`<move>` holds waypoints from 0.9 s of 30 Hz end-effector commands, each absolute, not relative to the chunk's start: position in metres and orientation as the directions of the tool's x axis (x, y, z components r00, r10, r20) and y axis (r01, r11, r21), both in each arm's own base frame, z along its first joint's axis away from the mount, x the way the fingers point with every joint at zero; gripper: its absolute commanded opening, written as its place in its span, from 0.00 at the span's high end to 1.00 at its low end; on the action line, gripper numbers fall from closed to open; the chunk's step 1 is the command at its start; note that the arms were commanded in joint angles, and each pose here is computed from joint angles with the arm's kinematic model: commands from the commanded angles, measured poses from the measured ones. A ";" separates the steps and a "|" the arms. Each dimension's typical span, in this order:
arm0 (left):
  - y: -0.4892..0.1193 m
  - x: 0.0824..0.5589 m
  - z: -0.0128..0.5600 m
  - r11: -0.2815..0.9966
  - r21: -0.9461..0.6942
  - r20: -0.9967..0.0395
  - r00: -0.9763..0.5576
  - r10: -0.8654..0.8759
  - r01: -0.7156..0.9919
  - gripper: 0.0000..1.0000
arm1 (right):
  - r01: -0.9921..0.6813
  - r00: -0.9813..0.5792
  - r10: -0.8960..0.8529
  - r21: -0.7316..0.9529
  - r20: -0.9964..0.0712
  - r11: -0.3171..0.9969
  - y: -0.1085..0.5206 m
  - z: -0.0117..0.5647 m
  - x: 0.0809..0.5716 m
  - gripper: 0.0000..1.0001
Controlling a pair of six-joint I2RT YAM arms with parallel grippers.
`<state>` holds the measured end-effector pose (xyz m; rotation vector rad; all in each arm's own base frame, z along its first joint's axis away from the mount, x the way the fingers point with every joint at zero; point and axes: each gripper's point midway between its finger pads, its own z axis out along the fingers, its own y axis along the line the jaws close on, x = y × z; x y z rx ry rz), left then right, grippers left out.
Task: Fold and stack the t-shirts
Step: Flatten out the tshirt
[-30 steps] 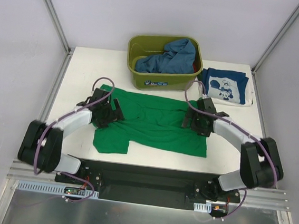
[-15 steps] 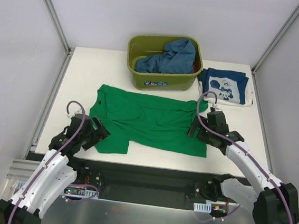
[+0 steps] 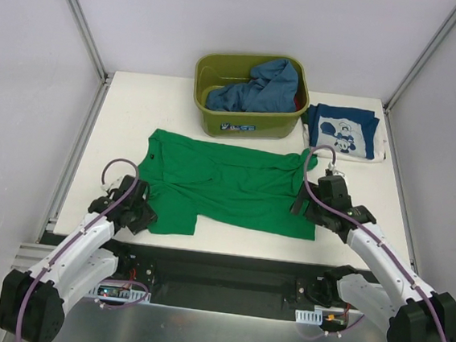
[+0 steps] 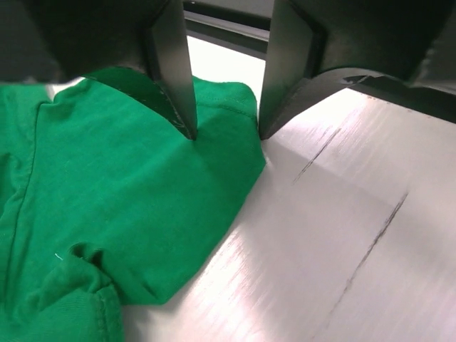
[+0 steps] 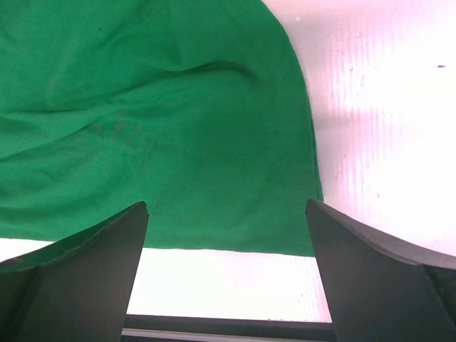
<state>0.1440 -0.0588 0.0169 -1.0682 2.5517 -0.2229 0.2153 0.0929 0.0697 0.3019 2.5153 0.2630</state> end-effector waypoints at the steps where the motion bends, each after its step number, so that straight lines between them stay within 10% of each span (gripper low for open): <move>1: -0.057 0.146 0.007 0.705 -0.259 -0.276 -0.649 -0.709 -0.660 0.61 | 0.203 -0.786 0.300 0.234 -0.540 0.951 0.085 0.073 0.212 0.03; 9: -0.054 0.144 0.003 0.734 -0.231 -0.285 -0.677 -0.679 -0.639 1.00 | 0.310 -0.746 0.362 0.190 -0.559 0.931 0.062 0.079 0.200 0.03; 18: -0.061 0.160 0.028 0.735 -0.369 -0.356 -0.644 -0.677 -0.569 1.00 | 0.367 -0.775 0.415 0.195 -0.476 0.909 0.060 0.069 0.177 0.01; 27: -0.060 0.162 0.031 0.745 -0.373 -0.375 -0.645 -0.666 -0.553 1.00 | 0.402 -0.812 0.430 0.155 -0.396 0.902 0.063 0.045 0.177 0.39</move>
